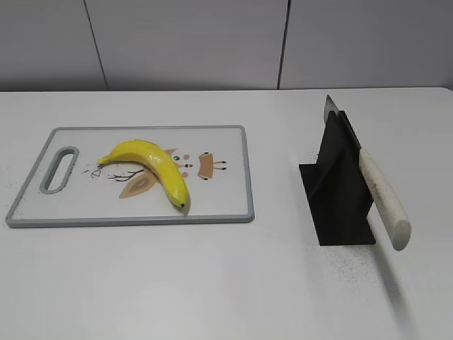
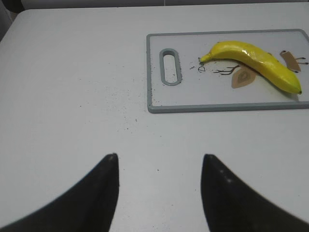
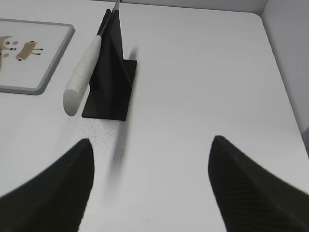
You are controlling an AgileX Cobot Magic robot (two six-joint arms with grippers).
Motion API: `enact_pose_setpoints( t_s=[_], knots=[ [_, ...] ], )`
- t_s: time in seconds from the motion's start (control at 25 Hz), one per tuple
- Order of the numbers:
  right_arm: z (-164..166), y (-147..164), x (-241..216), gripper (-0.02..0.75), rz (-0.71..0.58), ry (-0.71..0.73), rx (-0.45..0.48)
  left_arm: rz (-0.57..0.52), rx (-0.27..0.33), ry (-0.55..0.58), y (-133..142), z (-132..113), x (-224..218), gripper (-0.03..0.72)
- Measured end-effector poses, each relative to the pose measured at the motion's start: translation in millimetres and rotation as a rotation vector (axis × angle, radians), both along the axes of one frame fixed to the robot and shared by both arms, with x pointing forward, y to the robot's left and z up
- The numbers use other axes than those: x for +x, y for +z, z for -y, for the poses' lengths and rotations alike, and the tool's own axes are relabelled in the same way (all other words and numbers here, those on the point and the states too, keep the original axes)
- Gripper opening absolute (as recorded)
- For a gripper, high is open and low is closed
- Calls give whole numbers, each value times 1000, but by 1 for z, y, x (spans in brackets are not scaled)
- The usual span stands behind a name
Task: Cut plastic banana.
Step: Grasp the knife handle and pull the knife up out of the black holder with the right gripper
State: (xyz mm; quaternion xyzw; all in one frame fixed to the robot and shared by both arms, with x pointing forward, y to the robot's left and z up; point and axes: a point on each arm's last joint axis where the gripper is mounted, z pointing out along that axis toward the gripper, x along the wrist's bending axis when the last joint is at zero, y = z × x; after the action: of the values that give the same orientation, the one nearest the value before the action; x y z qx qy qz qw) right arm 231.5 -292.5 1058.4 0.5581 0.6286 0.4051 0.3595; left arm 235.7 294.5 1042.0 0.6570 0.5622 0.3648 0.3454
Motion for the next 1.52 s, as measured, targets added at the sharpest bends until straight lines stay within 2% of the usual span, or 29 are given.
enact_pose_setpoints(
  t_s=[1.16, 1.52],
  knots=[
    [-1, 1, 1, 554, 2, 4, 6, 0, 0, 0, 0, 0, 0, 526],
    [-6, 13, 35, 538, -145, 58, 27, 0, 0, 0, 0, 0, 0, 525]
  ],
)
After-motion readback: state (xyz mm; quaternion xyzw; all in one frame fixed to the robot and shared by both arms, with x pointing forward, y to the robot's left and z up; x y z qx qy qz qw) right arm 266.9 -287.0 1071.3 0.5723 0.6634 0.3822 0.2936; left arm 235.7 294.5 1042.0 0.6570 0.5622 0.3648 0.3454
